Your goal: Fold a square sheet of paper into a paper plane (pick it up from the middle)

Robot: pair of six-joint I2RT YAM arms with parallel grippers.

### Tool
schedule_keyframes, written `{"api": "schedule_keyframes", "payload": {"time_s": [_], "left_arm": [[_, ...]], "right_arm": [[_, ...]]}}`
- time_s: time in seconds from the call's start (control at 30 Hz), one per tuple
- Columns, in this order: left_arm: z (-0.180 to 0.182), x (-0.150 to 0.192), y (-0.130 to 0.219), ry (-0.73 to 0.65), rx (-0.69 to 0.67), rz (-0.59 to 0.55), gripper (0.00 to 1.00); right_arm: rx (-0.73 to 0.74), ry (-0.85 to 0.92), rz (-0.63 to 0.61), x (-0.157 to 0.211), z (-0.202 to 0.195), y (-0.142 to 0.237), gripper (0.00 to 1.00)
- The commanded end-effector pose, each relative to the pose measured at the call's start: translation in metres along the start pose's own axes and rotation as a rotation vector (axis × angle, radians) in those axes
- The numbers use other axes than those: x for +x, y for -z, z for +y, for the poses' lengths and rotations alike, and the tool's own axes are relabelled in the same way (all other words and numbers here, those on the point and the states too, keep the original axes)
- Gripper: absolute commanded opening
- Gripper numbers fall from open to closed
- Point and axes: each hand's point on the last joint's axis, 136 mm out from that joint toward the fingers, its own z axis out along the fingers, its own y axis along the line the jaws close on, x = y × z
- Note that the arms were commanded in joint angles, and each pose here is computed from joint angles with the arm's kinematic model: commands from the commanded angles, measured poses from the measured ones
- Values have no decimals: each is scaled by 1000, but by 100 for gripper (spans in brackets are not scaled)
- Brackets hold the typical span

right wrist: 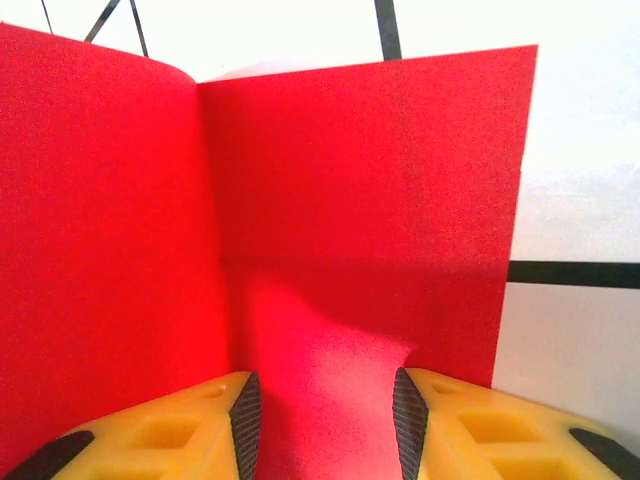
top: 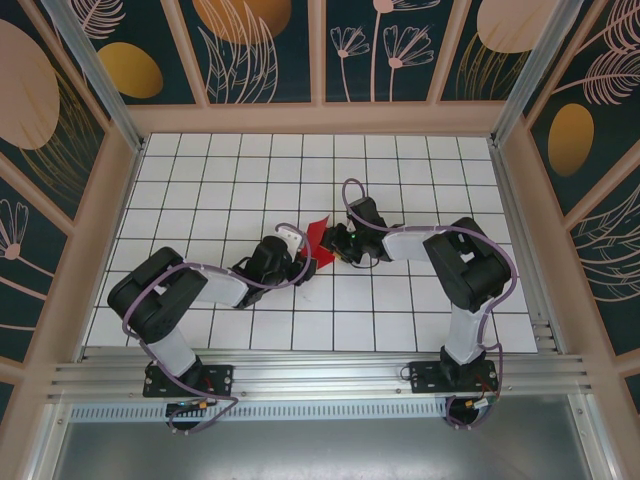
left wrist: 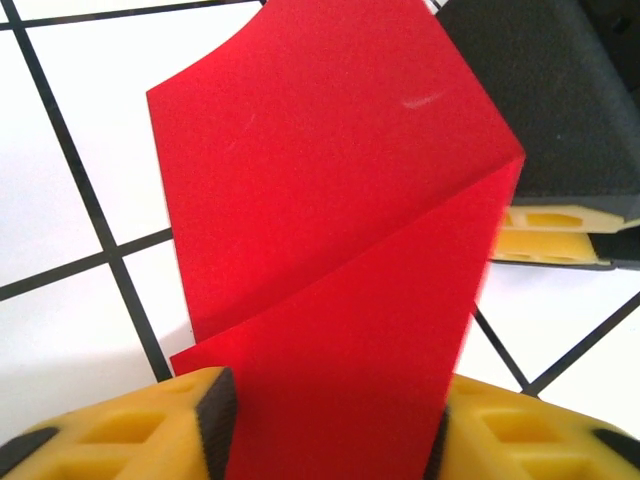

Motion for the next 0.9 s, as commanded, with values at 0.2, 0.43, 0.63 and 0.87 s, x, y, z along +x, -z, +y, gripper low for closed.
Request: {"api": "schedule_keyframes", "payload": {"time_s": [0.2,0.43,0.63,0.87], "left_arm": [[-6,-3,3,-22,26,-30,28],[-12,0,0,14,59,-9,16],[-16,-3,0,86,87,-3,15],[-17,-9,-1,240,162,-4,14]], "right_arm": [[116,-49,28,12,-43,-10,42],[119,-54,27,12,-45,-9,41],[118,-49,26,12,-47,-8,40],[22,41,-28,0,-16,10,33]]}}
